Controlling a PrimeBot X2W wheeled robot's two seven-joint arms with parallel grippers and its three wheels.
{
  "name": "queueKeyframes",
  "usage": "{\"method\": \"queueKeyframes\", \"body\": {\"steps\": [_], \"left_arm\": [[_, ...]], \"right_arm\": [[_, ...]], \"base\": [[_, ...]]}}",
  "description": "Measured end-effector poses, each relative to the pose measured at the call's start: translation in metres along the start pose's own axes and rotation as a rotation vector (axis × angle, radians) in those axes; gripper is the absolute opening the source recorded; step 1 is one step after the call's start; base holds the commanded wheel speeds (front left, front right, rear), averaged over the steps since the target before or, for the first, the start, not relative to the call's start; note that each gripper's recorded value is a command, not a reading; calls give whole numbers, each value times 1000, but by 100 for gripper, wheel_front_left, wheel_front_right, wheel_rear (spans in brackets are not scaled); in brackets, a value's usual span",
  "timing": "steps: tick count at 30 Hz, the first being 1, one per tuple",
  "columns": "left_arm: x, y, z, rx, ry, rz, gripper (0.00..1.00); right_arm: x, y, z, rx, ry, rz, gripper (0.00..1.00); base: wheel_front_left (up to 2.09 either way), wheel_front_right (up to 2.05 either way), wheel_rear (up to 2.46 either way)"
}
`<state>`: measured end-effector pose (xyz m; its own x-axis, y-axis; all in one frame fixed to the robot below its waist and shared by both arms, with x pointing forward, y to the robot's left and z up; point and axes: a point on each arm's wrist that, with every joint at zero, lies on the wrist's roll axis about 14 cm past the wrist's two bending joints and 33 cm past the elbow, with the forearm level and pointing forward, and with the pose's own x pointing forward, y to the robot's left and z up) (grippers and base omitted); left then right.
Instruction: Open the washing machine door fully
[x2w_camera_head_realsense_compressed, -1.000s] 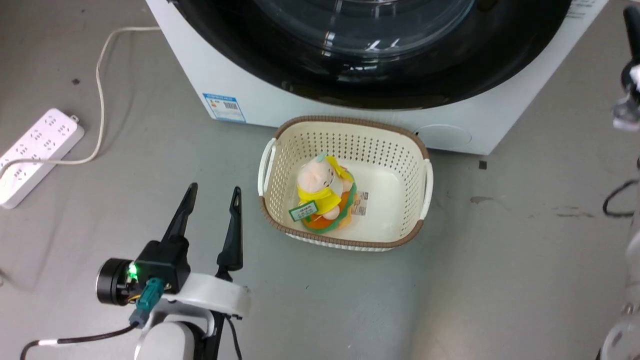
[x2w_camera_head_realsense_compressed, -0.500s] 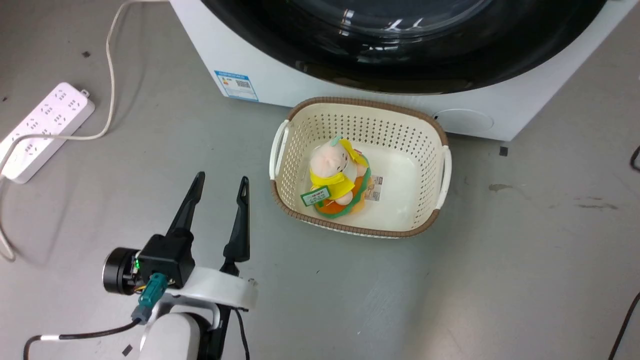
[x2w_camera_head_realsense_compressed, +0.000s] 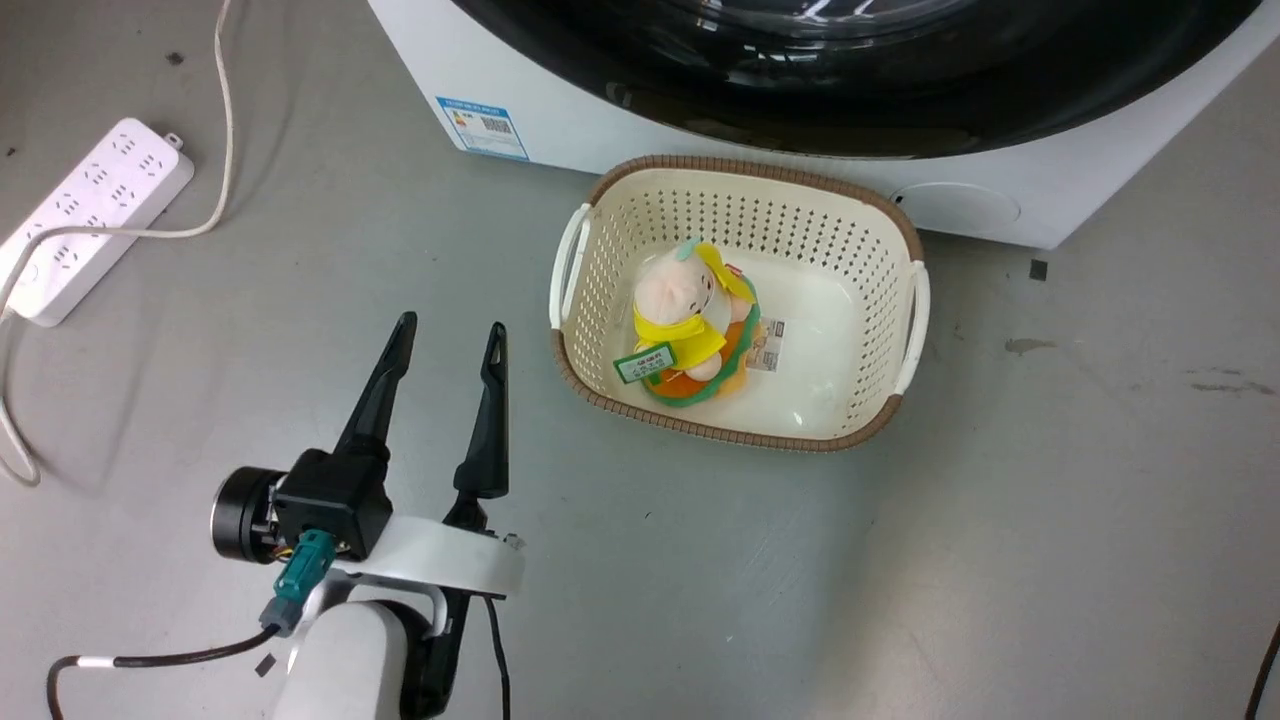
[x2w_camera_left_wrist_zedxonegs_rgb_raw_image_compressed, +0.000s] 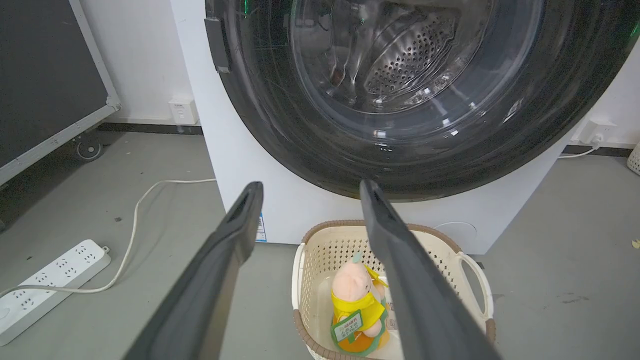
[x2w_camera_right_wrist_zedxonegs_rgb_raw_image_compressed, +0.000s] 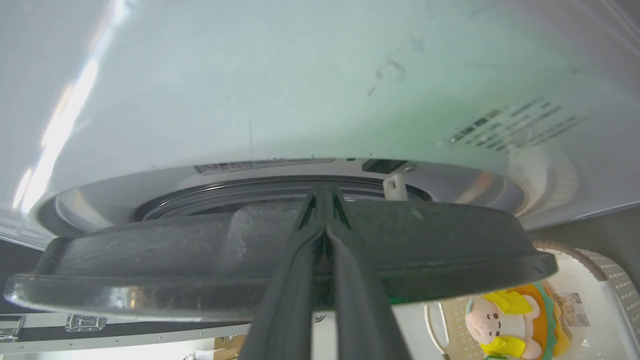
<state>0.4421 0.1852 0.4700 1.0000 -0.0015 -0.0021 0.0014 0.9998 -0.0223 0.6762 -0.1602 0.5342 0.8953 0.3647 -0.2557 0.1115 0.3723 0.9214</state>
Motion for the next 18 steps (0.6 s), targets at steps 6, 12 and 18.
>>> {"method": "queueKeyframes", "body": {"steps": [6,12,18], "left_arm": [[3,0,-2,-5,-4,1,100],[-1,-1,3,-6,-19,1,100],[-8,-4,23,-11,-66,-8,100]], "right_arm": [[7,-1,-11,53,97,7,0],[5,0,-42,97,236,1,0],[-22,-8,-69,90,316,-32,0]], "base": [[0,0,0],[0,0,0],[0,0,0]]}}
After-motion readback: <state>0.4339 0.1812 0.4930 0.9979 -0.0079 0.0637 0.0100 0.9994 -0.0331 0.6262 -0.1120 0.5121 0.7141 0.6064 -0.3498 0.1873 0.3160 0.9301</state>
